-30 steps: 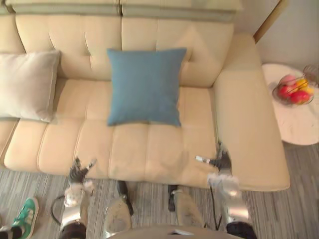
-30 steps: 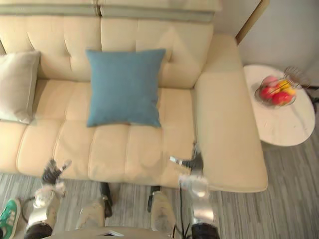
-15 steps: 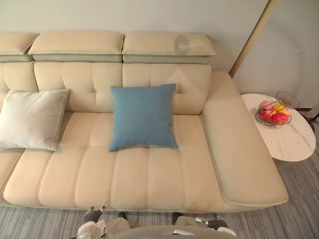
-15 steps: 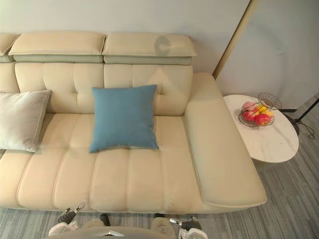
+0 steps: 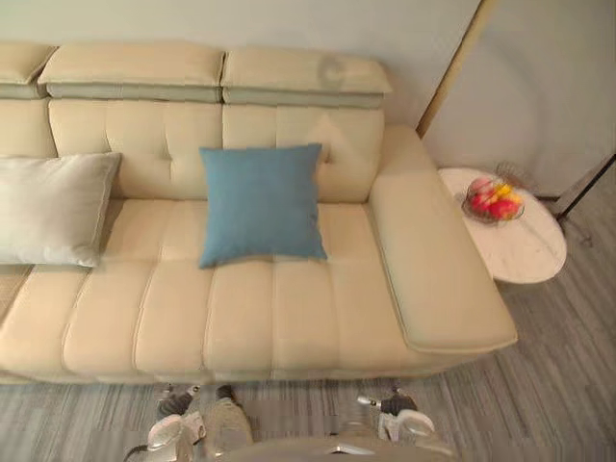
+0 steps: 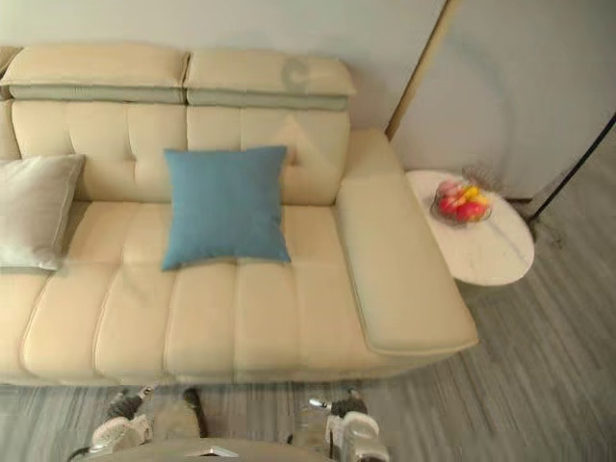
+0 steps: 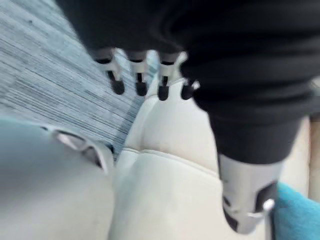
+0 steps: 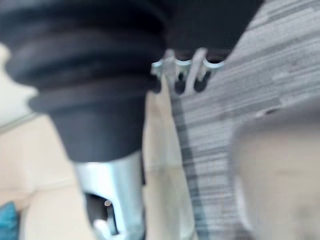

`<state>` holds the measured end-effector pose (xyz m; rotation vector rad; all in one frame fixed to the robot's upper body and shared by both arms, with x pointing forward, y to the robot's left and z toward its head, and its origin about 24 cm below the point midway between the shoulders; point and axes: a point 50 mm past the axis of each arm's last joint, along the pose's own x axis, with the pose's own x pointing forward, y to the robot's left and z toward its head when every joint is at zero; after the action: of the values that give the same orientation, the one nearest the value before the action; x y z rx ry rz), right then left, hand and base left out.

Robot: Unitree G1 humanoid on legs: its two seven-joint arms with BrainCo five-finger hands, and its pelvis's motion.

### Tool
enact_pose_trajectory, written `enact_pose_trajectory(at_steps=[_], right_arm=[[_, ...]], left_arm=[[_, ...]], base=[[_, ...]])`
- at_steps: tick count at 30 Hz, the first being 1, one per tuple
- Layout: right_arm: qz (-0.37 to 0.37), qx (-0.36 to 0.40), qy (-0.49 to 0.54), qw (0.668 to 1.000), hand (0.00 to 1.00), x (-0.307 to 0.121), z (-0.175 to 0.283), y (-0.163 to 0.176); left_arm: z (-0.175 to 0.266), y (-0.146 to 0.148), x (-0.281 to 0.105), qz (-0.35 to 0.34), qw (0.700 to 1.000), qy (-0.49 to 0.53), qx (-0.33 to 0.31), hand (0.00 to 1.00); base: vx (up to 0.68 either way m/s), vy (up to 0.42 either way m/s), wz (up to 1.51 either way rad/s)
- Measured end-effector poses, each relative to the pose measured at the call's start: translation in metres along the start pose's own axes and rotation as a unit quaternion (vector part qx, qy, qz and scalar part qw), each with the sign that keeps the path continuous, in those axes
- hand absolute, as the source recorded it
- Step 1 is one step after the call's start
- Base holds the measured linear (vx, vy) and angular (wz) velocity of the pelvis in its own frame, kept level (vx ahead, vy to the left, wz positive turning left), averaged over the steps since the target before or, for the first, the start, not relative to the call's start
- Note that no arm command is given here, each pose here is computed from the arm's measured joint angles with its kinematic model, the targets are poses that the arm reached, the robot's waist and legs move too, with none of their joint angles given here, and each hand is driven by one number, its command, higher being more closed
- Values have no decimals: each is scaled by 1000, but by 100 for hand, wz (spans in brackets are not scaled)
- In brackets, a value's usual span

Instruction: Pick up cushions and gather them together orderly.

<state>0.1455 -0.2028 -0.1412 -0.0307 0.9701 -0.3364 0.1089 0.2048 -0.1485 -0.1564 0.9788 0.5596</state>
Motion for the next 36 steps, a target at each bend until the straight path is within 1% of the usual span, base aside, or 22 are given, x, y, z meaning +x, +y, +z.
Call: enact_pose_trajectory(at_steps=[3, 6, 8, 12, 15, 19, 23, 27, 28, 34, 36], right_arm=[[-2, -12, -20, 1000, 0, 3, 15, 4], [-6, -13, -11, 1000, 0, 1, 7, 4], [-13, -6, -7, 1000, 0, 0, 4, 1], [-20, 5, 1, 1000, 0, -5, -9, -2], [-23, 25, 23, 999, 0, -10, -25, -2], [-30, 42, 33, 998, 0, -12, -32, -5], [-33, 45, 35, 998, 0, -11, -32, -8], [-32, 40, 35, 998, 0, -7, -27, -9], [-35, 35, 36, 998, 0, -5, -25, -12], [-59, 14, 30, 998, 0, 0, -17, -35], [-55, 9, 34, 998, 0, 0, -19, -33]], left_arm=[[3, -9, 0, -10, 1000, -6, 15, 0], [4, -14, -1, -21, 999, -11, 26, 0], [11, -16, -1, -23, 999, -24, 20, 0], [-3, -13, -3, -14, 1000, 1, 3, 0], [-6, -2, -1, -2, 1000, 8, 11, 0], [-11, -1, -1, -2, 1000, 21, 23, 0], [-11, -3, 0, -11, 999, 25, 27, 0], [-12, -5, 1, -17, 998, 33, 57, 0], [-11, -3, 2, -17, 997, 31, 69, 0], [-7, -6, 3, -26, 996, 23, 86, 0], [-15, -2, 1, -24, 995, 35, 93, 0]], base=[[-251, -113, -20], [-312, -35, 0], [-237, 129, -53], [-140, 205, -83], [-87, 184, -60], [-14, 121, -53], [42, 61, -107], [109, -41, -148], [93, -96, -163], [88, -192, -122], [117, -128, -127]])
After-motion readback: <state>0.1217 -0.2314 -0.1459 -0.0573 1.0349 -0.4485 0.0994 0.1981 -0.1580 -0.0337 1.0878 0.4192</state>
